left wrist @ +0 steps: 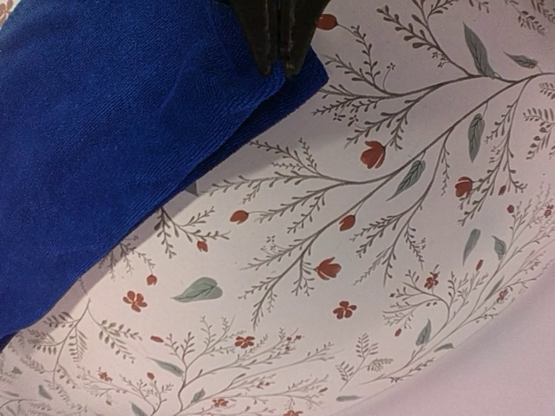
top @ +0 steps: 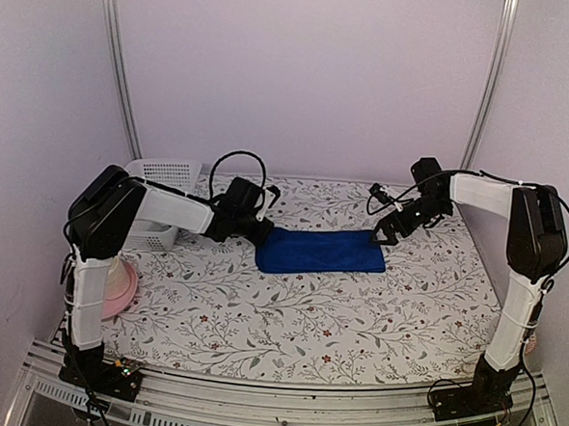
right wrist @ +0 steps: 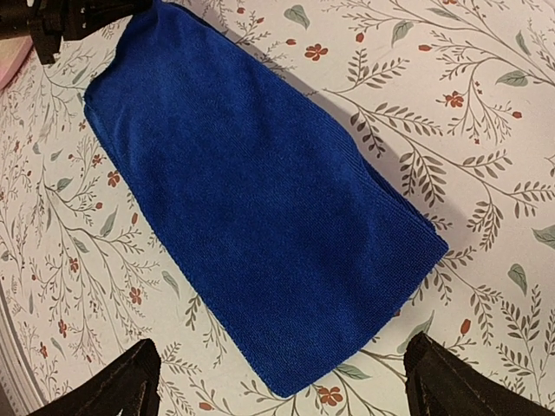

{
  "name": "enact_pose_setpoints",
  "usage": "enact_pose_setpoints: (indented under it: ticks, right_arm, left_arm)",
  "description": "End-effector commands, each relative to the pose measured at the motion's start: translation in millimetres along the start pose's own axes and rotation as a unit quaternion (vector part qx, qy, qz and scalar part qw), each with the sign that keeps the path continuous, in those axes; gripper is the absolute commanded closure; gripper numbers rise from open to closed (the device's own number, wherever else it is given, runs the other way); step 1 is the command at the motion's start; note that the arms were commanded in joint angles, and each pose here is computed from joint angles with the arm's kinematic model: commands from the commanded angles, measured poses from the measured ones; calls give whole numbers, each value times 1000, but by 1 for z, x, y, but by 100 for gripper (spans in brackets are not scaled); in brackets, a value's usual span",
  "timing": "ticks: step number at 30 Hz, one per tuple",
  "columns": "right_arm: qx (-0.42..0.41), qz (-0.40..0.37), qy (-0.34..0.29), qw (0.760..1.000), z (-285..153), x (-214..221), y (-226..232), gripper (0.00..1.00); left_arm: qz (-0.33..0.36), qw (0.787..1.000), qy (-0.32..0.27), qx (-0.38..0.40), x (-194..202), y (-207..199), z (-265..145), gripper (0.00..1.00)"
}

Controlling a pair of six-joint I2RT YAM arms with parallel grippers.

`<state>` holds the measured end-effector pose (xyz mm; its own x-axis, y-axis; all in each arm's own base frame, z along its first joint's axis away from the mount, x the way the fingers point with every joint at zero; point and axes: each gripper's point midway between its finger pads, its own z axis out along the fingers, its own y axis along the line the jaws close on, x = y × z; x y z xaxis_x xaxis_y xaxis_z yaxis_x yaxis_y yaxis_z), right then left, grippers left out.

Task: Roll the towels
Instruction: Smooth out the towel at the center of the board.

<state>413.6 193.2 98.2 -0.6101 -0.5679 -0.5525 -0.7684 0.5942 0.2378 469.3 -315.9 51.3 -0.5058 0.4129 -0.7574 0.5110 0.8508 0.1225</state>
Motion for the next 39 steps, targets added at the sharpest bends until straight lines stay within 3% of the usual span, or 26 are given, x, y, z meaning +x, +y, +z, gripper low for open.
enact_pose_setpoints:
  ticks: [1, 23, 24, 28, 30, 34, 39]
  right_arm:
    - [-3, 3, 13, 1000, 8, 9, -3, 1]
    - [13, 16, -7, 1000, 13, 1, -13, 1]
    - [8, 16, -10, 1000, 13, -1, -12, 1]
    - [-10, 14, -31, 999, 10, -17, -8, 1]
    - [-26, 13, -49, 998, 5, -29, -4, 1]
    - [-64, 17, -76, 995, 2, -49, 5, 1]
    - [-98, 30, -90, 991, 10, -61, 5, 1]
  left_arm:
    - [-16, 999, -1, -29, -5, 18, 4, 100]
    - [-24, 996, 35, -79, 12, 37, 23, 97]
    - [-27, 996, 34, -82, 11, 38, 22, 91]
    - [-43, 995, 21, -90, 2, 47, 14, 39]
    - [-52, 995, 7, -90, -10, 50, 7, 23]
    - [-71, 992, -28, -101, -38, 58, -17, 18]
    - [-95, 988, -61, -102, -51, 58, -44, 25]
